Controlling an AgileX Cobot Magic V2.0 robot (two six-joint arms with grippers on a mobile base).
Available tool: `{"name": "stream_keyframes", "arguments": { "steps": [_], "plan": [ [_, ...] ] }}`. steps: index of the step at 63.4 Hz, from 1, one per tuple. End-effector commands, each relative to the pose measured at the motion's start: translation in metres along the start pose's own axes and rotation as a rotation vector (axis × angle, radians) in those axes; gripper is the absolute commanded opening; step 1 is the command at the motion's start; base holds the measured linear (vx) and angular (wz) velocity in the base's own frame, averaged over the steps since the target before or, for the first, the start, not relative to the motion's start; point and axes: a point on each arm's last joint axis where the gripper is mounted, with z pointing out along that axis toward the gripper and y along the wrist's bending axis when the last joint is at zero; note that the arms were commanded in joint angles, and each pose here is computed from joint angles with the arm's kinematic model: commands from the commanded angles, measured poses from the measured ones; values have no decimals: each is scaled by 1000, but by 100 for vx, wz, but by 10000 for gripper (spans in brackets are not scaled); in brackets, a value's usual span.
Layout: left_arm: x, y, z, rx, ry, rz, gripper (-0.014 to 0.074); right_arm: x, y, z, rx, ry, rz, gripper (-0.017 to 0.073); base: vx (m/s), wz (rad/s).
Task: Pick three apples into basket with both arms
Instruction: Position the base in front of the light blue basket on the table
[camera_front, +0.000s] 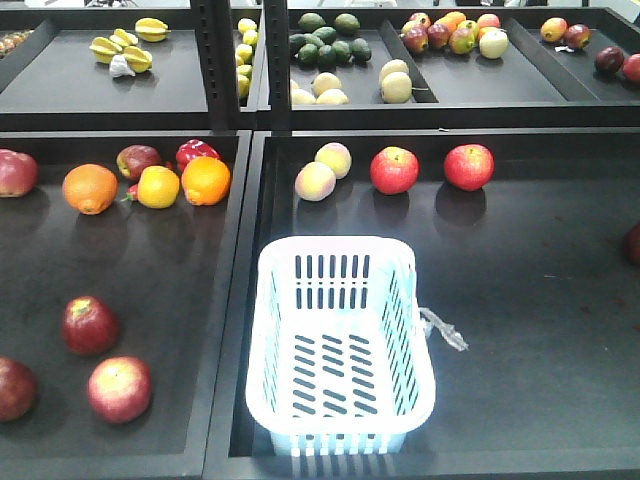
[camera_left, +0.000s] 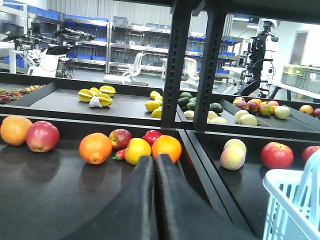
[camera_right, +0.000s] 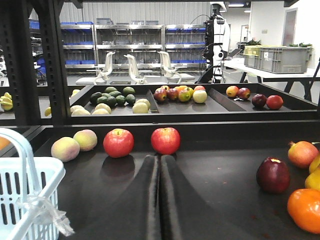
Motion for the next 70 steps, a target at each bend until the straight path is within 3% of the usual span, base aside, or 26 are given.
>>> {"name": "stream_keyframes", "arguments": {
  "steps": [1,70],
  "plan": [
    [-1,-1,-1,21,-64,-13,-6,-2,0,-1,3,-69,-11,-9,9,-6],
    [-1,-1,-1,21,-64,-13,-6,-2,0,-1,3,-69,-11,-9,9,0]
  ]
}}
